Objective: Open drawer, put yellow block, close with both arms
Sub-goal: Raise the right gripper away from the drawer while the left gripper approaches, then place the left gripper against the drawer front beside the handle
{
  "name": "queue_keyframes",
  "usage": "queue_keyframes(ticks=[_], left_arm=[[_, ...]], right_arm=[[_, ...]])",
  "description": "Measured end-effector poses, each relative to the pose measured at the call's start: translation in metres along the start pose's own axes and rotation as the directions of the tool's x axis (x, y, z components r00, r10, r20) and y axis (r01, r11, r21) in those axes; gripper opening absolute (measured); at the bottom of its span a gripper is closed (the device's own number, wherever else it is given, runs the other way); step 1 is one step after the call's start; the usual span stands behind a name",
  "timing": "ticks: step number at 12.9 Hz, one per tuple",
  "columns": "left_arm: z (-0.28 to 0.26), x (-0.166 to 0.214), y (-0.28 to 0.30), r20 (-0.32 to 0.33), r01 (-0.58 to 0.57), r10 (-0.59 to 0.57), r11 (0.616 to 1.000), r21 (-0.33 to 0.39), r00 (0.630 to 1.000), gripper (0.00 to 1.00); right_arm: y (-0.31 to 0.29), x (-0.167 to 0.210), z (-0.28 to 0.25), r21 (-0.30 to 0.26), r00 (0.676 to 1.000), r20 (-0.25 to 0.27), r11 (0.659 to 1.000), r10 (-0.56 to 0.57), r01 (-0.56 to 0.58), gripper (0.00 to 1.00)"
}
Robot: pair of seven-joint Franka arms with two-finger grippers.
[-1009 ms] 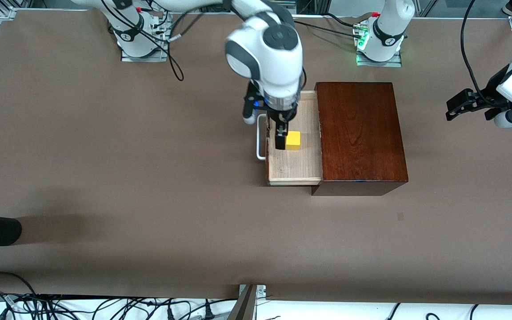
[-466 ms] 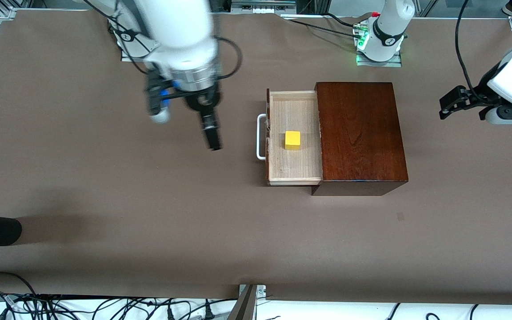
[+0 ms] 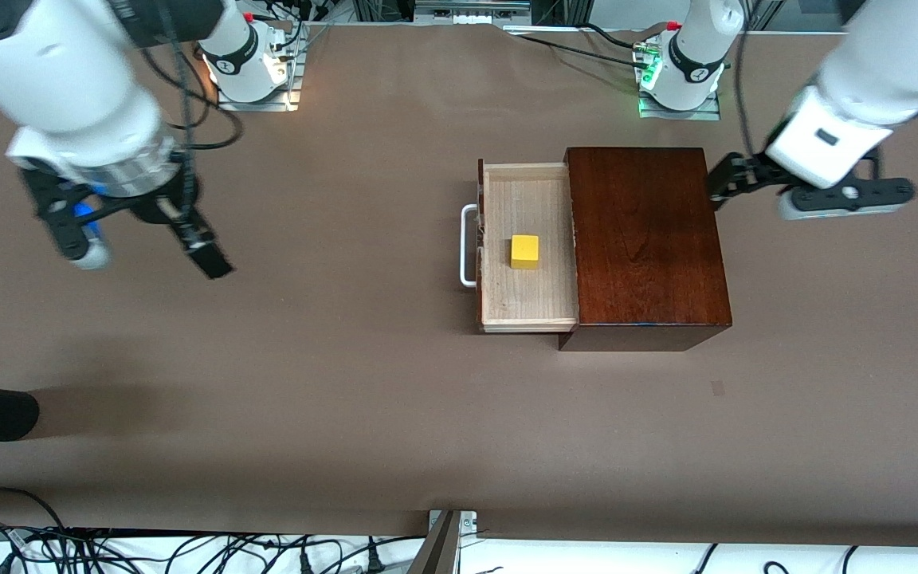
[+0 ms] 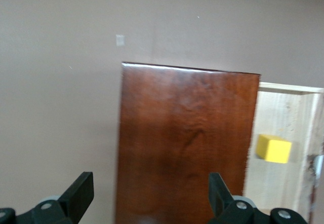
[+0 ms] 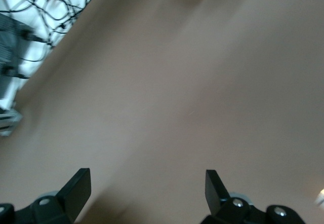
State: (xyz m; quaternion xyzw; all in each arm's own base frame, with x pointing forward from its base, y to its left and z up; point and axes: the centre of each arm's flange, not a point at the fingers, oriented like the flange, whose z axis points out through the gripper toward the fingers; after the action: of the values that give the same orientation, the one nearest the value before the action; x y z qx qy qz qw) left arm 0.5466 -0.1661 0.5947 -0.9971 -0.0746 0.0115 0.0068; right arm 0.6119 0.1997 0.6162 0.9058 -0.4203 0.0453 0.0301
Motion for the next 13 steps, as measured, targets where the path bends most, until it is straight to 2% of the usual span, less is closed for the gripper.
queue_keyframes(ticks=[3,6,8,10,11,12,13], left_arm=[[0.024,-0.02,0.066,0.041,0.116,-0.117,0.993,0.014,0.992,1.0],[0.06,-0.05,0.141,0.081,0.208,-0.211,0.977,0.043,0.974,1.0],[0.082,-0.066,0.19,0.091,0.274,-0.277,0.961,0.048,0.956,1.0],[0.105,-0.079,0.233,0.1,0.33,-0.334,0.943,0.05,0.937,1.0],[0.117,-0.087,0.255,0.098,0.358,-0.362,0.932,0.052,0.927,1.0],[0.129,-0.094,0.276,0.09,0.388,-0.391,0.92,0.057,0.916,1.0],[0.14,-0.101,0.297,0.086,0.421,-0.425,0.905,0.061,0.901,1.0]], right_arm=[[0.055,0.048,0.03,-0.049,0.987,0.024,0.986,-0.159,0.16,1.0],[0.119,0.079,0.045,-0.051,0.939,0.085,0.94,-0.333,0.338,1.0],[0.158,0.091,0.041,-0.029,0.864,0.132,0.869,-0.487,0.494,1.0],[0.19,0.099,0.033,0.01,0.738,0.189,0.753,-0.648,0.658,1.0],[0.204,0.104,0.027,0.047,0.683,0.206,0.704,-0.701,0.709,1.0],[0.217,0.109,0.022,0.086,0.649,0.21,0.675,-0.731,0.733,1.0],[0.226,0.113,0.017,0.124,0.63,0.204,0.658,-0.749,0.743,1.0]])
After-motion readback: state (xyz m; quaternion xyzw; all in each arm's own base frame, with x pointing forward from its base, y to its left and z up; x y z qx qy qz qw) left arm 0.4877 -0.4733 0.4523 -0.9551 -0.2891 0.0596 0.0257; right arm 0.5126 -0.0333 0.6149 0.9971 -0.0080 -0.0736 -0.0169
